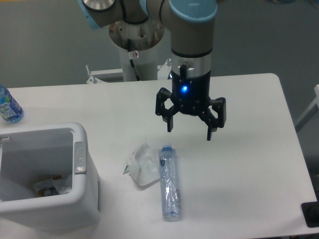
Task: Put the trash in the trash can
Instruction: 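Move the gripper down over the crumpled white tissue, then close the gripper on the white tissue and lift it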
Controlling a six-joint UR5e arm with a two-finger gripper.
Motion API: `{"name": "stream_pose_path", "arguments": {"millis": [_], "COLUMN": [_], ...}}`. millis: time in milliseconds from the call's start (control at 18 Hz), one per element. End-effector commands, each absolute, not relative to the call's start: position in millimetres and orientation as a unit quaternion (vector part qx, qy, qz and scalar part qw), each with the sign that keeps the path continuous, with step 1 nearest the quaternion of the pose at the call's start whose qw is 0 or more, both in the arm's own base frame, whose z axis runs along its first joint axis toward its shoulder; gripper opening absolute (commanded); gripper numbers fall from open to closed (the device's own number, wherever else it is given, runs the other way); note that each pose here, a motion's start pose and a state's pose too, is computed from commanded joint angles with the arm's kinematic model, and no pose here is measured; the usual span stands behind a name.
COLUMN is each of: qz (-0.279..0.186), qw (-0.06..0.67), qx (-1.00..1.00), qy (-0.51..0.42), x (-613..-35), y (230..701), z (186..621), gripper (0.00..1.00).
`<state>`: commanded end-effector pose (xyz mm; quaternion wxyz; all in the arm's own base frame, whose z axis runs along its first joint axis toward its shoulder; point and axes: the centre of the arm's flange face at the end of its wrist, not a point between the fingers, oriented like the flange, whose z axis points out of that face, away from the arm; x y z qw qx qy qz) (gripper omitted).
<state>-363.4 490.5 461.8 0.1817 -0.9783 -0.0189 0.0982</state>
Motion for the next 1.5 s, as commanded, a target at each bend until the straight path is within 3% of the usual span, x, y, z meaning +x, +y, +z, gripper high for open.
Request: {"name": "stream_pose_path", "arguments": {"millis": [611,1111,1167,1278,1500], "qz": [-0.012,-0.040,-0.037,-0.036,-0.039], "qw": [0.105,0.073,0.075,0.074,0.069], "qx": [-0.994,-0.996,-0.996,-0.996,-0.997], "qy": [0.008,0.014,0.014,0.013,0.004], "x": [-302,-298,-298,-296,-291], "y": [554,568,568,566,564], "z": [312,243,242,238,231], "gripper": [1.00,1.00,0.96,0.74,0.39]}}
